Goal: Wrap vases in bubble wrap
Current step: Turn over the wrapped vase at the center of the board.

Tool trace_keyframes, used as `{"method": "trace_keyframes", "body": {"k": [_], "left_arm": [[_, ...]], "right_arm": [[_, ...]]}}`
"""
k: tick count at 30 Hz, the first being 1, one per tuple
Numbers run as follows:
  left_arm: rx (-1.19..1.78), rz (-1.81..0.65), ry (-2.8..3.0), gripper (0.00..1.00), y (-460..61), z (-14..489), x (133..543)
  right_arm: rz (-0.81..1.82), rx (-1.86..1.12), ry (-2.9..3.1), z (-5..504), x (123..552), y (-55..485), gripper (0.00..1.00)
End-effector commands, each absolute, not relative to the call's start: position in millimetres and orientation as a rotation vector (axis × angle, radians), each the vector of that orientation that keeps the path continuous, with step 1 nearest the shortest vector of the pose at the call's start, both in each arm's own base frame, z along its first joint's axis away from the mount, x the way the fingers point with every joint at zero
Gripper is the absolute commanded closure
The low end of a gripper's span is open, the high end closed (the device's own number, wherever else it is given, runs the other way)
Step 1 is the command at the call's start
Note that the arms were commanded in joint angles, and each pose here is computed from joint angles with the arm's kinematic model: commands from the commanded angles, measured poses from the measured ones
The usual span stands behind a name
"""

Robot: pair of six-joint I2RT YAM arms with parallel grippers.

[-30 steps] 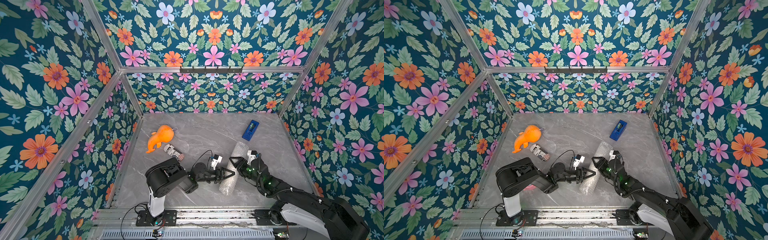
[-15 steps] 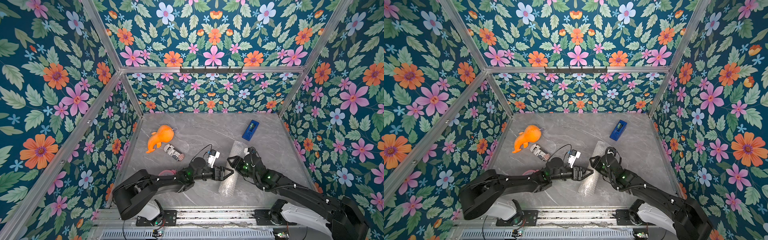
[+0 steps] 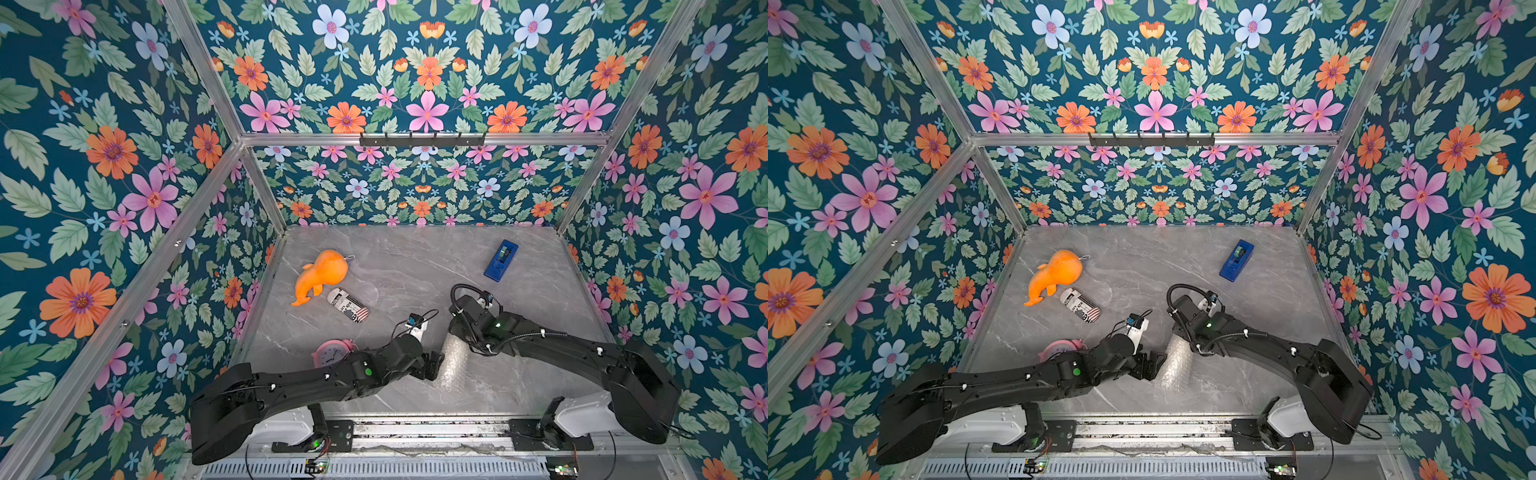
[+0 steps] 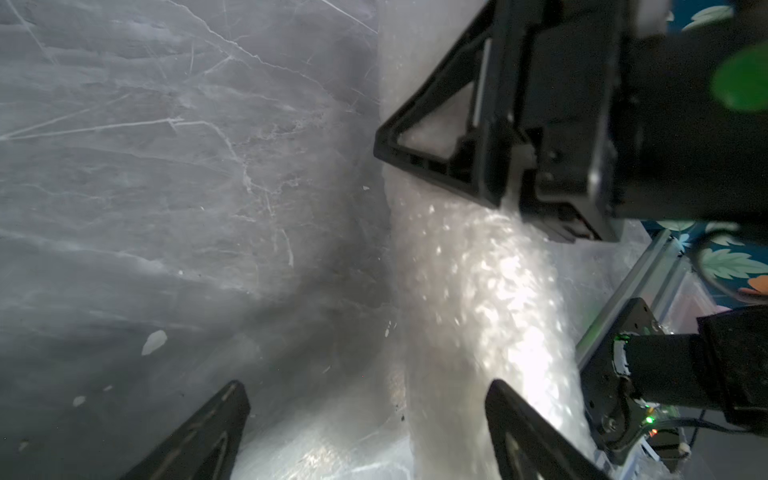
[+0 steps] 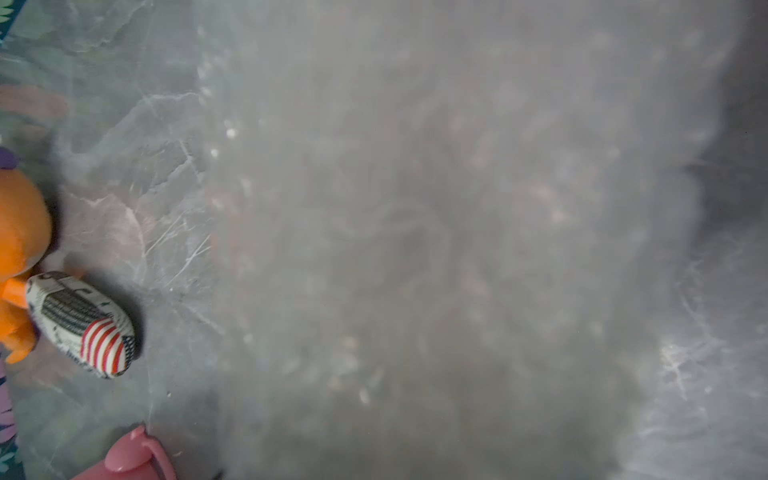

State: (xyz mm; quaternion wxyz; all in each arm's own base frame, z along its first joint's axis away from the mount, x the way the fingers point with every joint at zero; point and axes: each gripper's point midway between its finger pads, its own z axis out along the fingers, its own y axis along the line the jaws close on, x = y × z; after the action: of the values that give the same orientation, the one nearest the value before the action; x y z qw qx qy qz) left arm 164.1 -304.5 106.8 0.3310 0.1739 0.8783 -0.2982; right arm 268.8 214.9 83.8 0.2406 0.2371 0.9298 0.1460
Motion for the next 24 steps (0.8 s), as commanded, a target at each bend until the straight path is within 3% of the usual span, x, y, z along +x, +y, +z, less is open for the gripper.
{"method": "trace_keyframes", "body": {"k": [1, 4, 9, 24], "left_arm": [[0.352, -0.754, 2.244, 0.03, -291, 117, 174], [0.309, -0.797, 2.198, 0.01, -277, 126, 171], [0.435, -0.945, 2.145, 0.01, -300, 141, 150], [0.721, -0.411, 2.024, 0.0, -323, 121, 135]], "right_arm": [[0.414, 0.72, 2.502, 88, 279, 220, 0.58], [0.402, 0.731, 2.512, 83, 278, 220, 0.59], [0.394, 0.773, 2.526, 76, 278, 222, 0.59], [0.513, 0.946, 2.559, 68, 287, 237, 0.6]]}}
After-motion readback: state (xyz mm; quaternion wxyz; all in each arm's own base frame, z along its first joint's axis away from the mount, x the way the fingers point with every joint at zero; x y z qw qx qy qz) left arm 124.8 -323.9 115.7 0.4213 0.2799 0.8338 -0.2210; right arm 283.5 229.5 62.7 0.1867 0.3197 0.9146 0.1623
